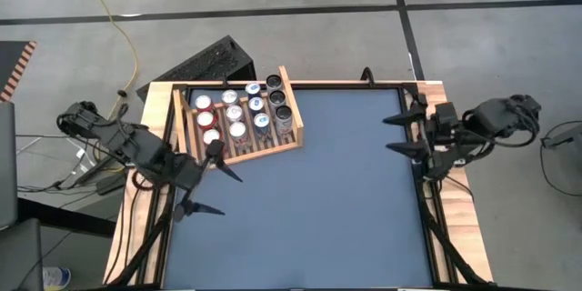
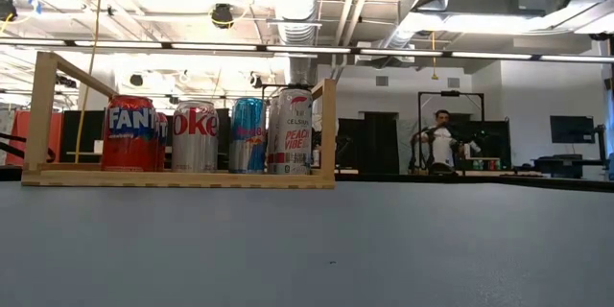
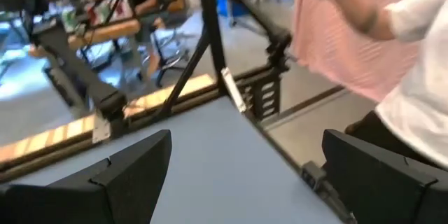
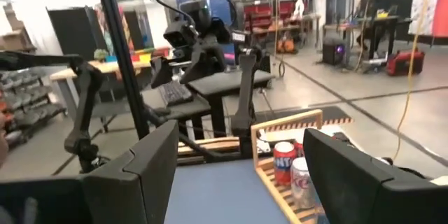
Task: Place canned beverage on shelf
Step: Return to Home Position
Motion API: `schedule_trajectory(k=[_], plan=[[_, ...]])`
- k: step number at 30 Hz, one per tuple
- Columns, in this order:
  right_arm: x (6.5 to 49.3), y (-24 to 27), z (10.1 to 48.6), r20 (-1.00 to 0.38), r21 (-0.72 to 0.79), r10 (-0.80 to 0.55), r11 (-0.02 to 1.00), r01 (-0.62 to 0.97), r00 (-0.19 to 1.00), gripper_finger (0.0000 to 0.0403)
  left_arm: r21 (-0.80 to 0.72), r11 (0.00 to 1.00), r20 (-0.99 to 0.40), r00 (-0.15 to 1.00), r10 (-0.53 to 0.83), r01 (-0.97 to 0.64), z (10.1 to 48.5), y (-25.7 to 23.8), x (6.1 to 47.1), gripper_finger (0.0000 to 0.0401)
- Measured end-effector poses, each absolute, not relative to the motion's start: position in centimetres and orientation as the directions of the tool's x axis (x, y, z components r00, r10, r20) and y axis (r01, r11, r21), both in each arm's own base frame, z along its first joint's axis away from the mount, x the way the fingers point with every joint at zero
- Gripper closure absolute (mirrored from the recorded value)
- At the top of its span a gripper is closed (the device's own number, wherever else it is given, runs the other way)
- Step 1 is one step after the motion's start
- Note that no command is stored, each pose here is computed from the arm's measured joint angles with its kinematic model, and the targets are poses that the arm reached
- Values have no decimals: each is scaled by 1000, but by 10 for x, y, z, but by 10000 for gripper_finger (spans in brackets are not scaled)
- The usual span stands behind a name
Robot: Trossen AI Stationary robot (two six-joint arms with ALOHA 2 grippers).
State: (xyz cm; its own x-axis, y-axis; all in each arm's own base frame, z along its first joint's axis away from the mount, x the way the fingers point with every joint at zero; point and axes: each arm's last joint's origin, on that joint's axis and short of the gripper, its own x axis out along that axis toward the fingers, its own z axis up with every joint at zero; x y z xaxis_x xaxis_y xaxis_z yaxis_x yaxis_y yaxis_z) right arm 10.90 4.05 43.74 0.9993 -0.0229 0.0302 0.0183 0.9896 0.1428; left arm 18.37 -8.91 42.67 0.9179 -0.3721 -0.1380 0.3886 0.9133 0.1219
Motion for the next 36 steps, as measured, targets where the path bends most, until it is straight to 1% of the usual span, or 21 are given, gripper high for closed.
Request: schedule_trajectory(k=[4,8,11,14,19,24,27,30,35,36], plan=[[100,36,411,92,136,-27,991,14,995,112,118,898,-87,905,-417,424,437,-76,165,44],[86,29,383,167,177,-30,984,0,986,112,93,921,-80,925,-371,378,442,-61,144,44],[73,22,370,231,226,-36,974,-18,972,112,75,929,-41,932,-359,361,439,-54,130,44],[65,19,357,246,223,-27,974,-29,969,112,66,933,-26,935,-353,354,423,-49,118,44],[48,11,345,322,232,-3,970,-76,947,112,-4,941,102,937,-335,337,389,-40,99,44],[44,9,324,313,219,12,972,-85,950,112,-75,935,176,927,-330,347,358,-33,81,44],[42,8,310,324,210,9,974,-81,946,112,-101,934,200,927,-317,342,342,-27,70,44],[43,8,295,353,223,-2,971,-82,936,112,-133,934,266,920,-288,331,330,-21,56,44],[48,11,288,341,206,11,975,-86,940,112,-178,926,355,900,-254,332,310,-9,30,44],[49,11,287,329,205,2,976,-74,944,112,-193,927,347,906,-243,322,307,-9,32,44]])
